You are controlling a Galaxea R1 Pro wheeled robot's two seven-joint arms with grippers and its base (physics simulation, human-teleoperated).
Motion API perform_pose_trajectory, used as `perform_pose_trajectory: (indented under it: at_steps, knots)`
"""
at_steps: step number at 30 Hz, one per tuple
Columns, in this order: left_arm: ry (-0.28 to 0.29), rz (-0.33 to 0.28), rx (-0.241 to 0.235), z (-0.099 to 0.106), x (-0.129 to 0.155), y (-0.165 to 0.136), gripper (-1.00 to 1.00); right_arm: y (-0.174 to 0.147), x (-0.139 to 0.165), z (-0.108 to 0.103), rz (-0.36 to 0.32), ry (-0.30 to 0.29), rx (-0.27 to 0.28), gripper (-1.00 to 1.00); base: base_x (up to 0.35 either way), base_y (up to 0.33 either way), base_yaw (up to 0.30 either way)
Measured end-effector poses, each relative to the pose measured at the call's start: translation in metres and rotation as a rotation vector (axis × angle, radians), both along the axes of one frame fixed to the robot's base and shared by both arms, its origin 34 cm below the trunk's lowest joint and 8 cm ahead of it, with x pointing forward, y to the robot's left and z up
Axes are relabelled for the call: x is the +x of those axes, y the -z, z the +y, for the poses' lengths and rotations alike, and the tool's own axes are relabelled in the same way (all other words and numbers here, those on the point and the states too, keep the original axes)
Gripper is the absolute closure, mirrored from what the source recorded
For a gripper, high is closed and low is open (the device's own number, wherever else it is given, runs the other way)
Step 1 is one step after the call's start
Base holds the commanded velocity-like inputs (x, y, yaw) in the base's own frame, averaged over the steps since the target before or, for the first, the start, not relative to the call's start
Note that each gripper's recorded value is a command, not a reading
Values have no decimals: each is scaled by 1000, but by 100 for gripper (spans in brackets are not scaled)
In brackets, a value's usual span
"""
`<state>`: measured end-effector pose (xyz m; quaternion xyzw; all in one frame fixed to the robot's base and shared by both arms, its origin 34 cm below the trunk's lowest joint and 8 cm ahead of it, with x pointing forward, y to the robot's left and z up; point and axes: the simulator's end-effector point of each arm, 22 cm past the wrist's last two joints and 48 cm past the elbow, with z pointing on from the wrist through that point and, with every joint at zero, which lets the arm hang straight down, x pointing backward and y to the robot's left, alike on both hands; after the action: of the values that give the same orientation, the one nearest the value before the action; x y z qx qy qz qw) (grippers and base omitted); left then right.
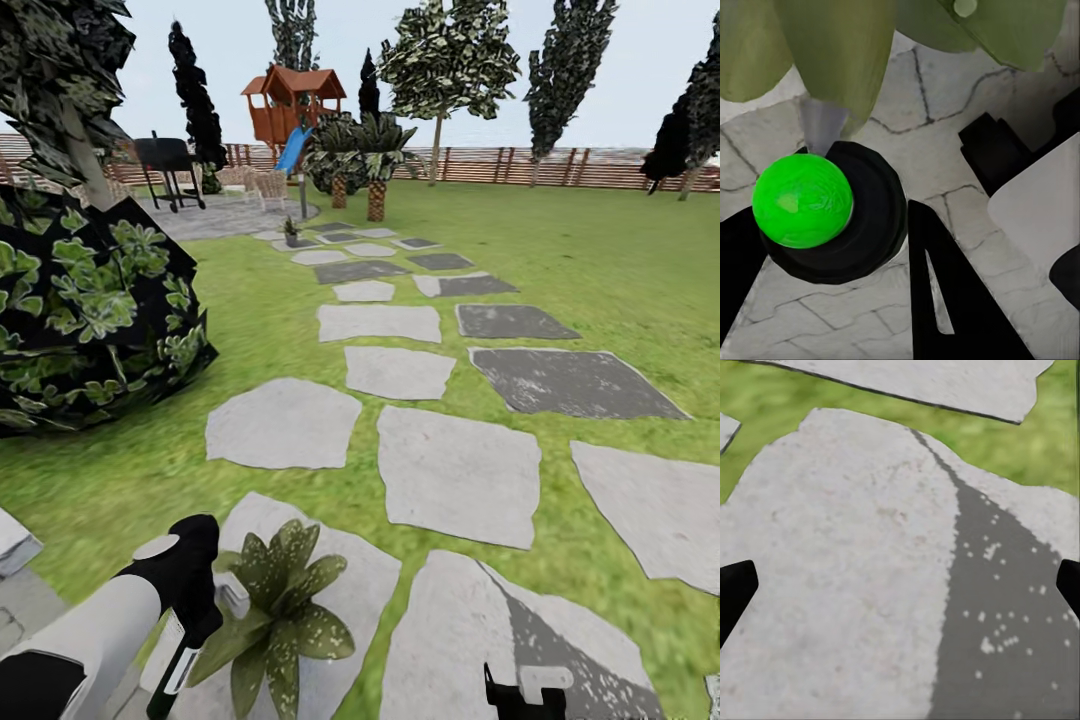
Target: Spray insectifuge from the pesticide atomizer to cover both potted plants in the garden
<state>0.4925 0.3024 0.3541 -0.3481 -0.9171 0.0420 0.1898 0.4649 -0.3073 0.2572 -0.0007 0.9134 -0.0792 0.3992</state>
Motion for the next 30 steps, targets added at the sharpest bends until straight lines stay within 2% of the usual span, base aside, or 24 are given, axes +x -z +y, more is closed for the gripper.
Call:
perform_pose_trajectory:
  at_steps: [7,10,17,25,30]
  knots:
    - [9,-2,-9,-6,2,-1,100,0,0,0,-1,0,0,-100,10,14,-39]
    - [6,61,-66,-22,-8,-9,100,0,0,0,0,0,0,-100,0,0,0]
    - [20,91,-26,-4,-19,-8,100,0,0,0,0,-1,0,-100,0,0,0]
    - [25,91,-18,-3,-20,-6,100,0,0,0,0,0,0,-100,-4,0,0]
    - [20,89,-14,-1,-20,-6,100,0,0,0,1,0,0,-100,-263,32,0]
